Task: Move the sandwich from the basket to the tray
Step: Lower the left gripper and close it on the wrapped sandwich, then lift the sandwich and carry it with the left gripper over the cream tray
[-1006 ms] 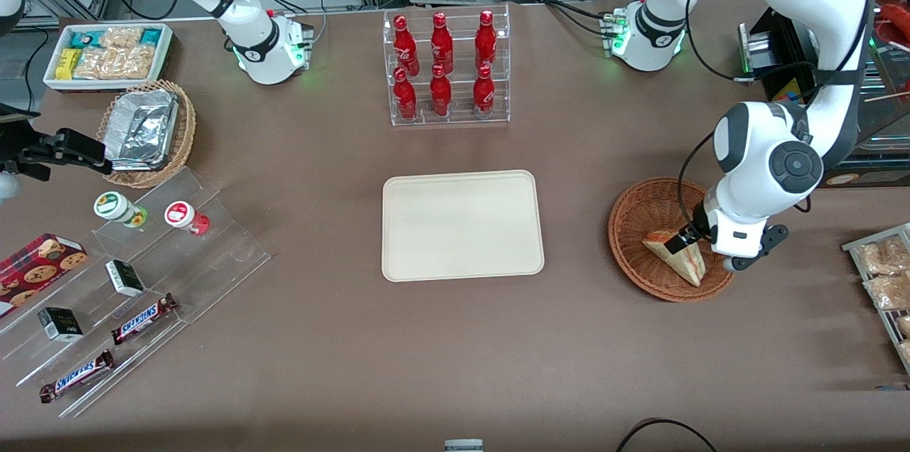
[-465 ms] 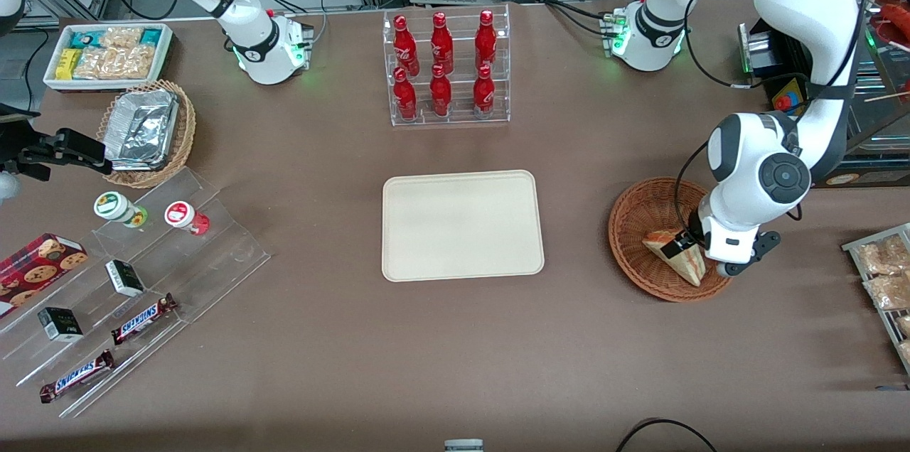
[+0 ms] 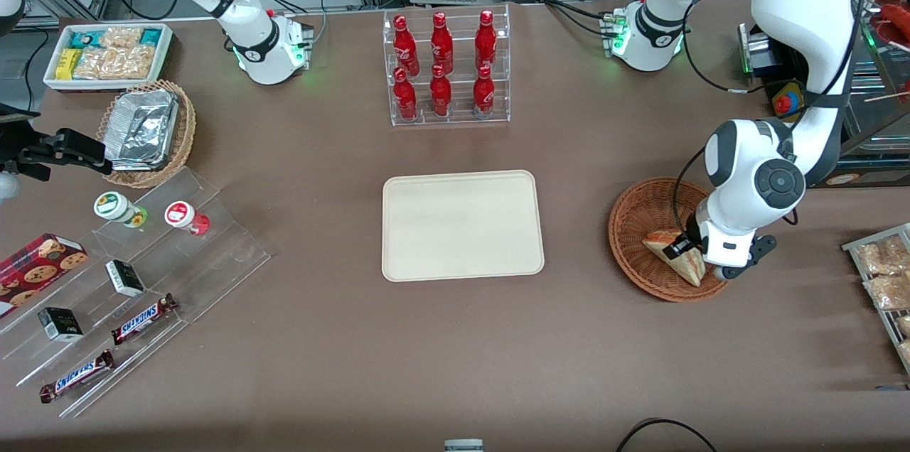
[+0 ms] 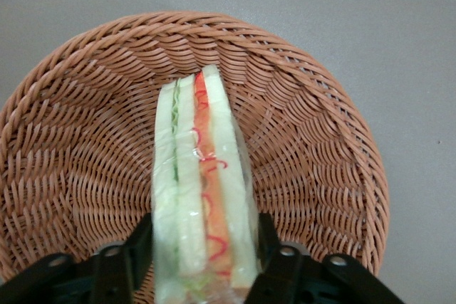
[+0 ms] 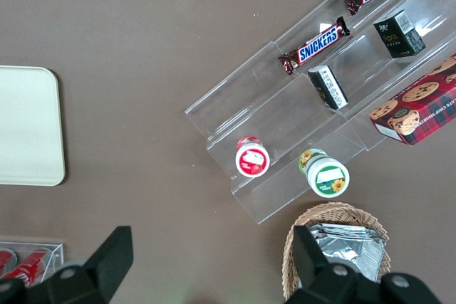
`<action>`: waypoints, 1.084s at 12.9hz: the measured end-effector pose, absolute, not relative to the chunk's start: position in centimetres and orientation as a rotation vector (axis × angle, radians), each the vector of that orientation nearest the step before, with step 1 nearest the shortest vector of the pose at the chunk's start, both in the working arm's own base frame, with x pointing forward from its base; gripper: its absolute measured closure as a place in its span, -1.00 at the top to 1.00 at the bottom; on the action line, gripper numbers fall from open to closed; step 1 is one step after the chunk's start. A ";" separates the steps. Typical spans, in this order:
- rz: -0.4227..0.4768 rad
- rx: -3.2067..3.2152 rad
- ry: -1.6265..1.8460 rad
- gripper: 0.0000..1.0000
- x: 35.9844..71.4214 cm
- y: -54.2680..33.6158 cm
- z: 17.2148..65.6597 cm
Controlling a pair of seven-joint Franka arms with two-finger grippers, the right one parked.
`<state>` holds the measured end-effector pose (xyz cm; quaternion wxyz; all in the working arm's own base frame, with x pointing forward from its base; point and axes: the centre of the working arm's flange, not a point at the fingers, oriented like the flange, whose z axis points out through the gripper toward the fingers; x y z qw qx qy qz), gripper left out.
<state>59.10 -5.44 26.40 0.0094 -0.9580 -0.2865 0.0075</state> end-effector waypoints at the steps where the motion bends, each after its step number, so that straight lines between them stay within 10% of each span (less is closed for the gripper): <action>1: 0.021 -2.992 -0.894 -0.07 59.2 -5.4 26.4; 6: 0.027 -2.974 -0.843 -0.50 59.7 -5.7 28.5; 14: 0.163 -2.931 -0.537 -0.70 59.8 -16.4 46.7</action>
